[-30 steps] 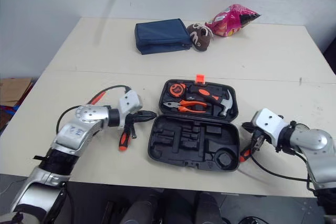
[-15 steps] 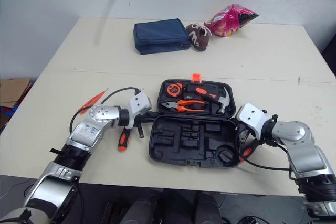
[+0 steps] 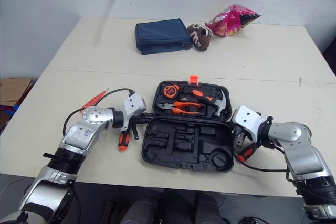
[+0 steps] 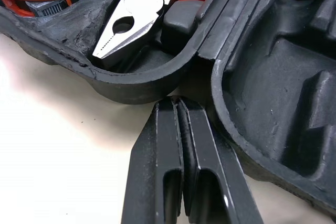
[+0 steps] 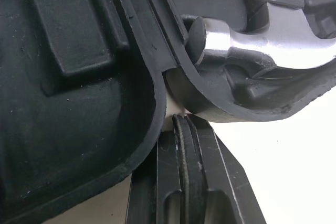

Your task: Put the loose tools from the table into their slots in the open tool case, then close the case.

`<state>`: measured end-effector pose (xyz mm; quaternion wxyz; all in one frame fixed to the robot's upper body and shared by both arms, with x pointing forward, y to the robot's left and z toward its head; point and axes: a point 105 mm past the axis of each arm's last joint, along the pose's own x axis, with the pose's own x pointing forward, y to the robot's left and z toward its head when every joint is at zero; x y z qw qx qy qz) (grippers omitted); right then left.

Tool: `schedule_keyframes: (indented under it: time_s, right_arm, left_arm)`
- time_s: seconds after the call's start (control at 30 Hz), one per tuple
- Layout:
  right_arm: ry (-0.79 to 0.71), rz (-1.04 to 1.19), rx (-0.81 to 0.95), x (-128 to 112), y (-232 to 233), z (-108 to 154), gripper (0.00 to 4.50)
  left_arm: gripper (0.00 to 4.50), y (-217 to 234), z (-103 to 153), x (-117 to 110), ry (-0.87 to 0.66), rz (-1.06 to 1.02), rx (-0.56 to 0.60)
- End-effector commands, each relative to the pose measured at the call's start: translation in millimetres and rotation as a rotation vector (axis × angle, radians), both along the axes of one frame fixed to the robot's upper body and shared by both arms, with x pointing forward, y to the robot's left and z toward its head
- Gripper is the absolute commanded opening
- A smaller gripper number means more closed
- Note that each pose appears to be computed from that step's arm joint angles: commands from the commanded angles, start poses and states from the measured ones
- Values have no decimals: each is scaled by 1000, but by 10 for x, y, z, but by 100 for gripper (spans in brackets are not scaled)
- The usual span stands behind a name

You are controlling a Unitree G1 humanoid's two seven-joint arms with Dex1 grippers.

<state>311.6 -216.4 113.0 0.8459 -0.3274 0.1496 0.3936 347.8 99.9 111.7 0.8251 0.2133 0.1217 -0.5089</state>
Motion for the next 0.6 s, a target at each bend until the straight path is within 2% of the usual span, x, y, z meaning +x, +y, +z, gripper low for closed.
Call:
schedule_keyframes:
  time_s: [0.03, 0.2, 0.3, 0.4, 0.47, 0.53, 0.6]
  right_arm:
    - [-96, -28, -26, 10, -194, 211, 0]
    - [-210, -44, -47, -213, -673, 641, 0]
    - [-245, -79, -45, -373, -912, 772, 0]
    - [-237, -160, -1, -652, -1228, 858, 0]
    - [-230, -255, 53, -857, -1451, 889, 66]
    - [-241, -338, 19, -1033, -1670, 863, 140]
    - [-266, -421, -16, -1186, -1868, 859, 234]
  left_arm:
    - [6, -40, 130, -41, -56, -59, 9]
    - [6, 139, 438, -128, -90, -94, -16]
    - [6, 328, 573, -206, -116, -111, -18]
    - [6, 746, 756, -207, -172, -31, -49]
    - [0, 1095, 857, -238, -210, 30, -61]
    - [0, 1427, 943, -245, -231, 127, -100]
    - [53, 1741, 1016, -243, -231, 241, -147]
